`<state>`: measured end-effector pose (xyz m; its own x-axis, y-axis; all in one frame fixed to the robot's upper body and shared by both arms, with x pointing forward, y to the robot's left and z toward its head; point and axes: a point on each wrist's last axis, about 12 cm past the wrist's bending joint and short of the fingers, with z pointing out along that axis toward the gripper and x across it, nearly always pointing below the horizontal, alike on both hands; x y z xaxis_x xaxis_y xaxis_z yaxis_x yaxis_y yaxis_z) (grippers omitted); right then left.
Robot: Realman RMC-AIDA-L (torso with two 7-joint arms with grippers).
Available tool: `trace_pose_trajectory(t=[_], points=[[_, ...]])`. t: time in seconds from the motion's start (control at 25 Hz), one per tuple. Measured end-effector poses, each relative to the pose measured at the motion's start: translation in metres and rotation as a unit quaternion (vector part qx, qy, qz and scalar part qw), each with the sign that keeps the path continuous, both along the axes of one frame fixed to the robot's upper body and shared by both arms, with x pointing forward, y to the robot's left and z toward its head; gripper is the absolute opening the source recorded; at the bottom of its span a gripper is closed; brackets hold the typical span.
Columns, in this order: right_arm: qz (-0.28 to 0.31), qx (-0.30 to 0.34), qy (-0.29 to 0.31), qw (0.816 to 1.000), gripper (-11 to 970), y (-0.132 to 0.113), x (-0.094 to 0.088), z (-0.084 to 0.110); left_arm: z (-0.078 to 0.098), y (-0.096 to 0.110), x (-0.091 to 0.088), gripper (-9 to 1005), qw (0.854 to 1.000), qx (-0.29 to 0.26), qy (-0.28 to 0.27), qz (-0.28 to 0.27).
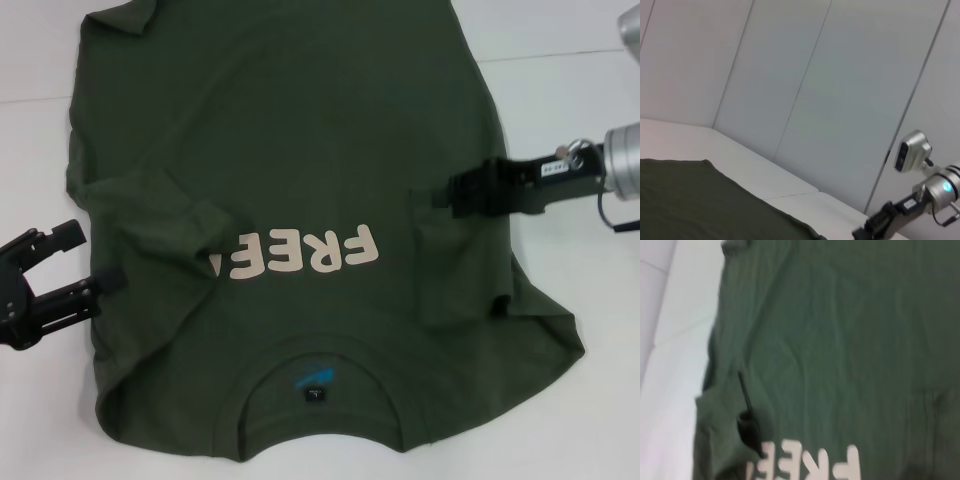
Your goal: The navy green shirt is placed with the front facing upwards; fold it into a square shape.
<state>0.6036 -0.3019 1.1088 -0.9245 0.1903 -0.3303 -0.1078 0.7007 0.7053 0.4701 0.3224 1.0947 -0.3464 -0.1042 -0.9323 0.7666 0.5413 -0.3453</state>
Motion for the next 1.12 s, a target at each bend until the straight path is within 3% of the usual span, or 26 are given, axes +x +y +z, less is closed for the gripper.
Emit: trace_pose_trajectory(t=[0.12, 0.32, 1.12], points=[[-0.013, 0.016, -0.021, 1.000, 433, -0.008, 0.004, 0.012, 0.000, 0.000, 0.000, 934, 1.000, 0.000, 0.000, 0.000], [-0.035, 0.010, -0.043, 0.998, 433, -0.022, 0.009, 0.025, 0.000, 0.000, 0.000, 933, 1.000, 0.000, 0.000, -0.001], [-0.031, -0.011, -0.050, 0.998, 437, -0.017, 0.005, 0.011, 0.003, 0.000, 0.002, 933, 1.000, -0.007, 0.009, -0.003]])
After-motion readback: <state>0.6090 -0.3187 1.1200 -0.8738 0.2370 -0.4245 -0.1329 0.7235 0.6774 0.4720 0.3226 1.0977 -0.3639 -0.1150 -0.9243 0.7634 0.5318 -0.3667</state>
